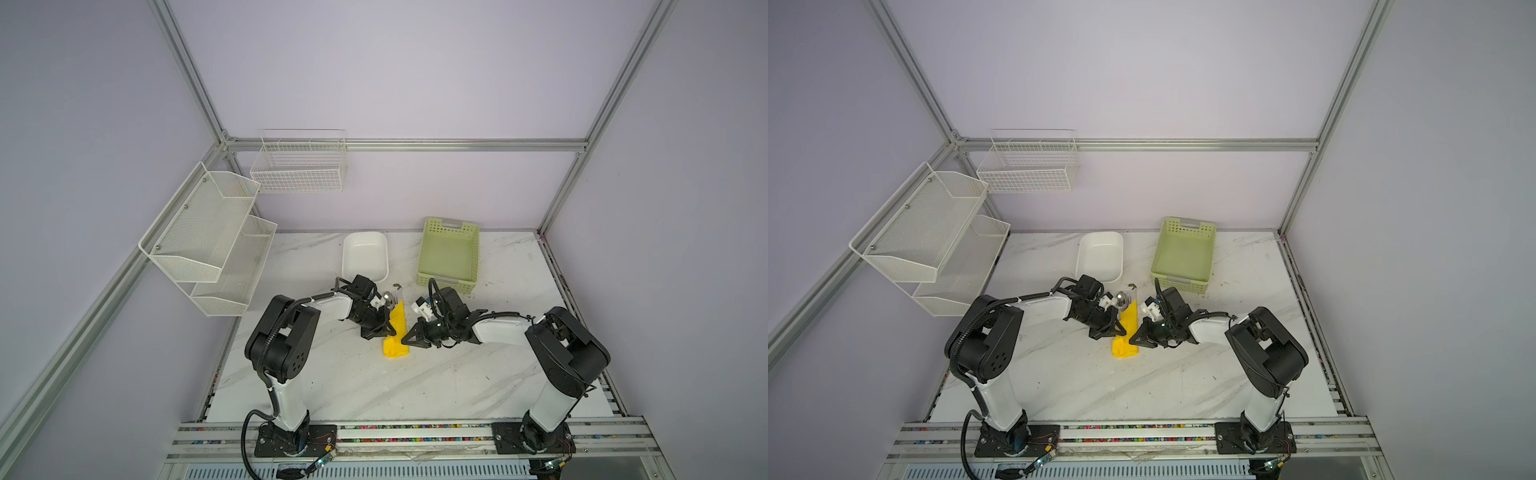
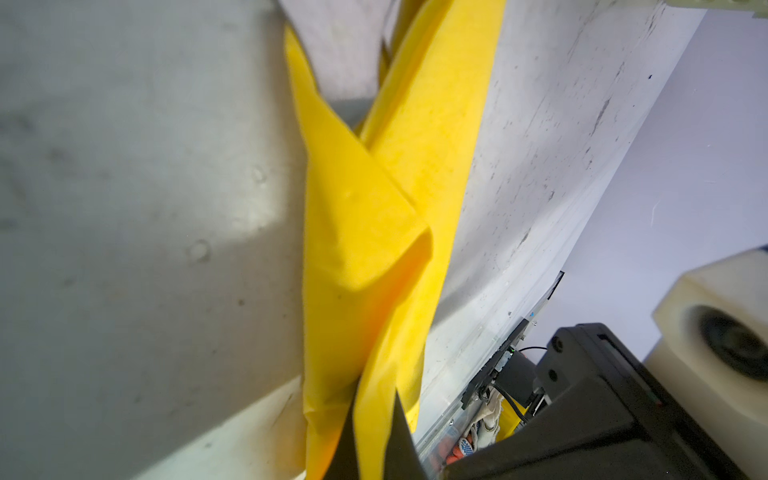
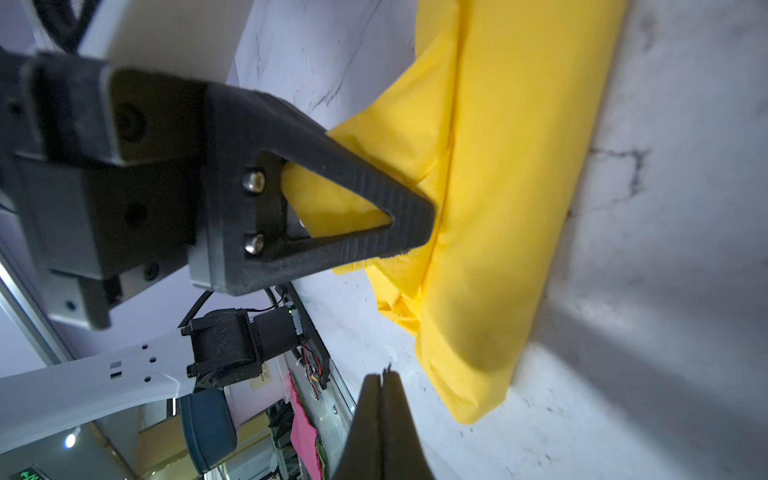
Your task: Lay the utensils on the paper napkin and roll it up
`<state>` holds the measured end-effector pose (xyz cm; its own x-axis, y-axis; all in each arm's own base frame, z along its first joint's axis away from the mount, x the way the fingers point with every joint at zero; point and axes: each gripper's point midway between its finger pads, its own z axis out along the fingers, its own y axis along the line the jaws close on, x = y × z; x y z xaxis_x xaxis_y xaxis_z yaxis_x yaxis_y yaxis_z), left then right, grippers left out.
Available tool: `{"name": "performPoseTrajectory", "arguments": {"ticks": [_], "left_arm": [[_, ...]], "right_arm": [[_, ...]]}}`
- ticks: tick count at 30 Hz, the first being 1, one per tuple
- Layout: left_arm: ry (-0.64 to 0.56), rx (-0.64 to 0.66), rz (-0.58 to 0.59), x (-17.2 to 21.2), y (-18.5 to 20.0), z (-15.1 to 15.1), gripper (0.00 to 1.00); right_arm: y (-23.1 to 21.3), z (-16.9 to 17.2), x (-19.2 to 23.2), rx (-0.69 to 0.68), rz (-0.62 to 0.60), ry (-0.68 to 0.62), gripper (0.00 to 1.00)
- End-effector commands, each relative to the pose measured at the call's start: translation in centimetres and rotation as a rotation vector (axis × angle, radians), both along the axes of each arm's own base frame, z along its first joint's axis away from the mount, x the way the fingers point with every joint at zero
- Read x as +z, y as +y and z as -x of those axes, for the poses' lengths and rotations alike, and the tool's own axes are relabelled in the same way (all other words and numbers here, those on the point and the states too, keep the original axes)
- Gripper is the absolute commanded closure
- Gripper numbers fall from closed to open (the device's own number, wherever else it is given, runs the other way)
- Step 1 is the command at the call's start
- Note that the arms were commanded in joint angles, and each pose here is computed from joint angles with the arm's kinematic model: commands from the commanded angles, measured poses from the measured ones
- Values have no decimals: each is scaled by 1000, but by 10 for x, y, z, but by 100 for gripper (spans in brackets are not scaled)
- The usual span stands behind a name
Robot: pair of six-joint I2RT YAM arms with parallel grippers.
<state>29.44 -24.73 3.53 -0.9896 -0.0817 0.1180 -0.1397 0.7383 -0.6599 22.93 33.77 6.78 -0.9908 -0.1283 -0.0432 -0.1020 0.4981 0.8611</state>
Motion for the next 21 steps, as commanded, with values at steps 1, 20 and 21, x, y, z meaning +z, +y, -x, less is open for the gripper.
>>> {"name": "performPoseTrajectory", "arguments": {"ticks": [1, 20, 21], "left_arm": [[11, 4, -72, -5, 7, -4, 100], [-12, 9, -71, 8, 8, -5, 100], [-16, 10, -68, 12, 8, -5, 100]], "right_arm": [[9, 5, 7, 65, -103, -2, 100], [-12, 4, -60, -7, 11, 101, 100], [-14, 5, -64, -15, 21, 110, 100]]}}
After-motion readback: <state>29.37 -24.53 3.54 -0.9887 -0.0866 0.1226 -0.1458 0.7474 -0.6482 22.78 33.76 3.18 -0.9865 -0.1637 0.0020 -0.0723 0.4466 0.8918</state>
